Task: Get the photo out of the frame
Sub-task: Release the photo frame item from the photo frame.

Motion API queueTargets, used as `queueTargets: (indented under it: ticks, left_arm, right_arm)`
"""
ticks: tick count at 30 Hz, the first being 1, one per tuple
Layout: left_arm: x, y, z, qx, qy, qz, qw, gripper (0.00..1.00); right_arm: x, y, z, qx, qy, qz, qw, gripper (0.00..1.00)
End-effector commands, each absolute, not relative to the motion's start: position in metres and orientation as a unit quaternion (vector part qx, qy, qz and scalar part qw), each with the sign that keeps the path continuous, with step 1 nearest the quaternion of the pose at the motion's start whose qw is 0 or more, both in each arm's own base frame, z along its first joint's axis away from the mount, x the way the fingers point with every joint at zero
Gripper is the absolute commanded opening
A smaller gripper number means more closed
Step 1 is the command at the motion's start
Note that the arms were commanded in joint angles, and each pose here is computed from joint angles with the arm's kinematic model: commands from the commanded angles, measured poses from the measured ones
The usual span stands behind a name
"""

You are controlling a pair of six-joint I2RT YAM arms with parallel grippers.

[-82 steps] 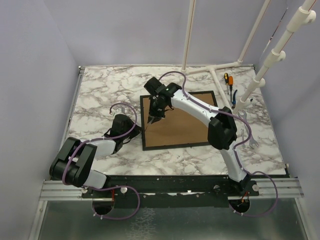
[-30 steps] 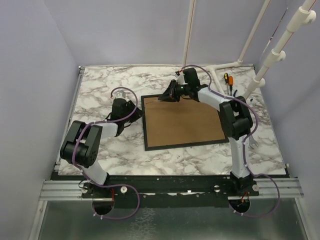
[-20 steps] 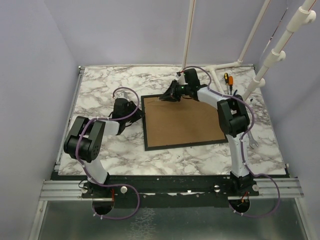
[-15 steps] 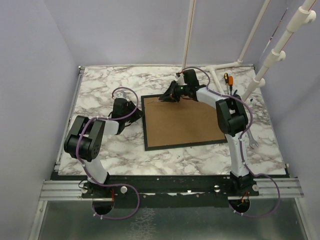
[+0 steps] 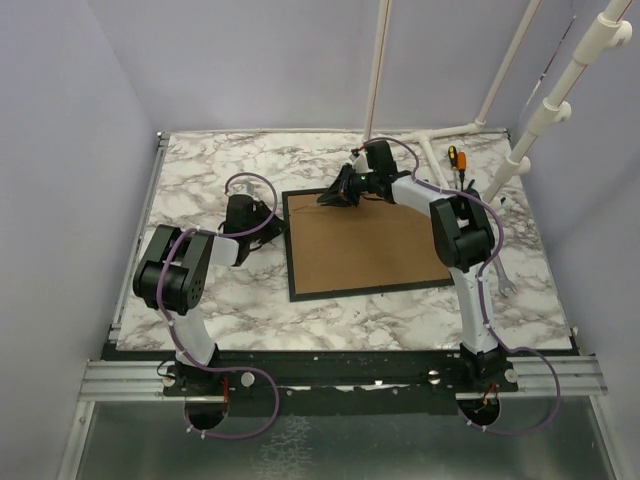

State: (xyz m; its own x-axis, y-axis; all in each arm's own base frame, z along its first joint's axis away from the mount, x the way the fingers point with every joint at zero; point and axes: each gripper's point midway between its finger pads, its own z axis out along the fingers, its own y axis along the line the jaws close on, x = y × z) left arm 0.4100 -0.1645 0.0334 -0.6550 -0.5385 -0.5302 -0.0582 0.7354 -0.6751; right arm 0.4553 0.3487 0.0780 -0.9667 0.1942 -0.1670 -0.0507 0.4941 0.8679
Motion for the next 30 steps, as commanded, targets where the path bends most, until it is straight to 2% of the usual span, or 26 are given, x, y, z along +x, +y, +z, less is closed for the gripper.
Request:
queueTargets:
  ticks: [1, 8, 30]
  left_arm:
    - [0.416, -0.168, 0.039, -0.158, 0.847, -0.333, 0.383, 0.21]
    - [0.416, -0.17, 0.037, -0.156, 0.848, -0.335, 0.381, 0.17]
    - [0.415, -0.173, 0.033, -0.152, 0.849, -0.343, 0.371, 0.15]
  right_arm:
    - [0.443, 0.348, 0.06, 0.057, 0.86, 0.501, 0.077, 0.01]
    - [0.44, 0.348, 0.053, 0.063, 0.86, 0.502, 0.062, 0.01]
    - [0.438, 0.351, 0.037, 0.077, 0.86, 0.503, 0.04, 0.01]
